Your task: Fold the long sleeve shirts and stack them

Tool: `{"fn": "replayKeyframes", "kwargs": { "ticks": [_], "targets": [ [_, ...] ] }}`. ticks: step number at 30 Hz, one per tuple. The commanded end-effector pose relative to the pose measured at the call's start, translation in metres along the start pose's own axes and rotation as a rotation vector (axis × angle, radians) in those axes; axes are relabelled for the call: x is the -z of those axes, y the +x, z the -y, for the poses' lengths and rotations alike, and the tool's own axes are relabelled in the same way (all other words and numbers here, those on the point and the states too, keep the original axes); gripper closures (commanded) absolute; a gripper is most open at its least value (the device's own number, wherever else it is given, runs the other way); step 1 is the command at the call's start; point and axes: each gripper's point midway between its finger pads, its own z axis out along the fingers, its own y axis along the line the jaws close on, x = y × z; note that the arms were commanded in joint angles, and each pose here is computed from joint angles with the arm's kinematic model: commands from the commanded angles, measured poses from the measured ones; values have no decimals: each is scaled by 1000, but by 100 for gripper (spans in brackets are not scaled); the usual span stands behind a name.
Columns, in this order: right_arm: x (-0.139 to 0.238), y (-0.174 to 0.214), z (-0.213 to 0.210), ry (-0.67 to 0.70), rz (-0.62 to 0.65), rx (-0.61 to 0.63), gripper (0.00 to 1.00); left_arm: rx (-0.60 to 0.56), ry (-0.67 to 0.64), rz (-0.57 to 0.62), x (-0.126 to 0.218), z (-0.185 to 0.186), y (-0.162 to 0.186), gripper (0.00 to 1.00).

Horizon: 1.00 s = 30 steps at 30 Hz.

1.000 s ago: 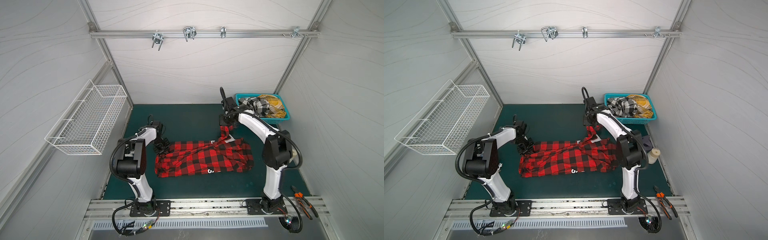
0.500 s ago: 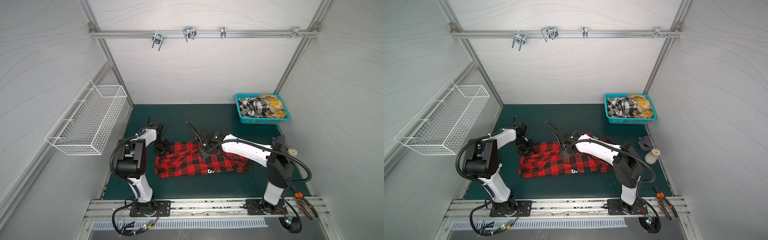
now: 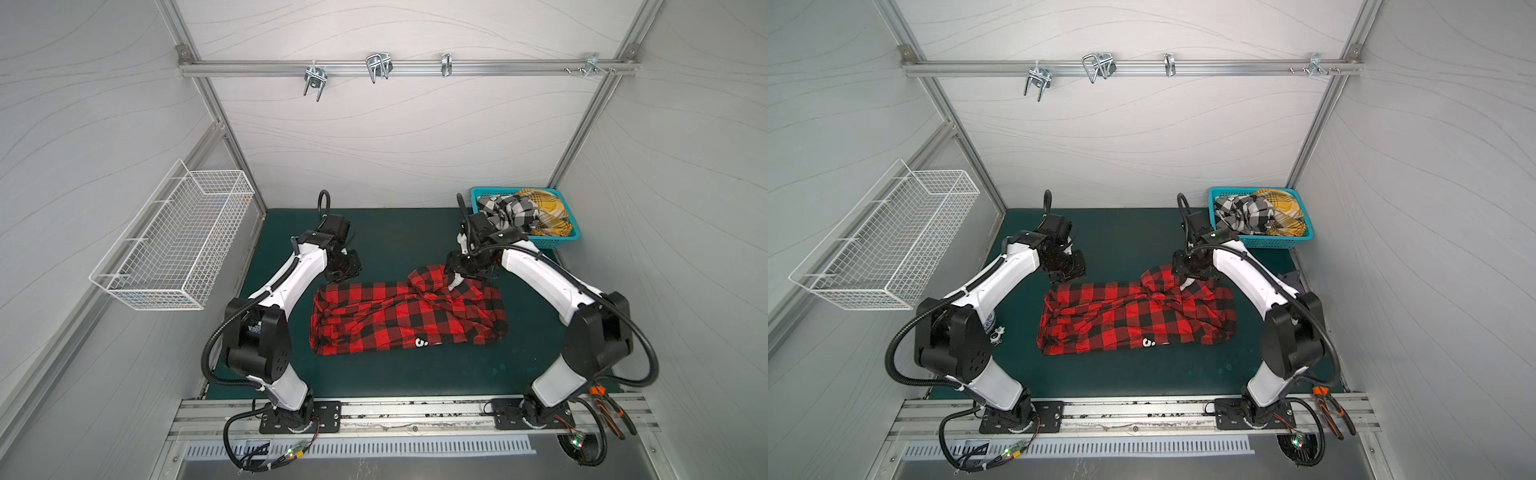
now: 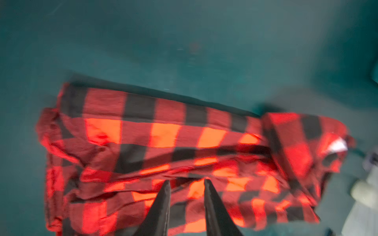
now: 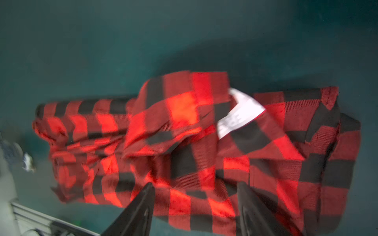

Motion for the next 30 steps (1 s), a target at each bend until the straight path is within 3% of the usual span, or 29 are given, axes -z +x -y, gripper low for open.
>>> {"fn": "replayKeyframes", "kwargs": {
  "ticks": [1,5,12,13,16,20,21,24,30],
  "targets": [
    [-24,-5,-10,-112,-93,-50,34,-38,3,11,11,8,8,70],
    [-50,-20,0,-111,-114,-101,27,-78,64,10,13,21,17,70],
    [-81,-34,3,-155,-130,-155,32,-79,76,-4,9,19,24,71],
    [-83,-36,4,-156,-127,-156,36,-79,77,-3,9,19,24,71],
    [-84,-42,4,-155,-126,-152,63,-84,76,0,9,19,23,71],
    [-59,-46,-2,-155,-94,-118,96,-92,80,11,11,22,19,71],
    [-50,-47,-5,-162,-81,-110,100,-94,85,16,12,24,17,71],
    [-8,-49,-18,-173,-8,-68,100,-97,118,35,17,35,8,70],
    [68,-36,-46,-97,97,69,100,-189,330,101,43,95,0,61]
  ]
}}
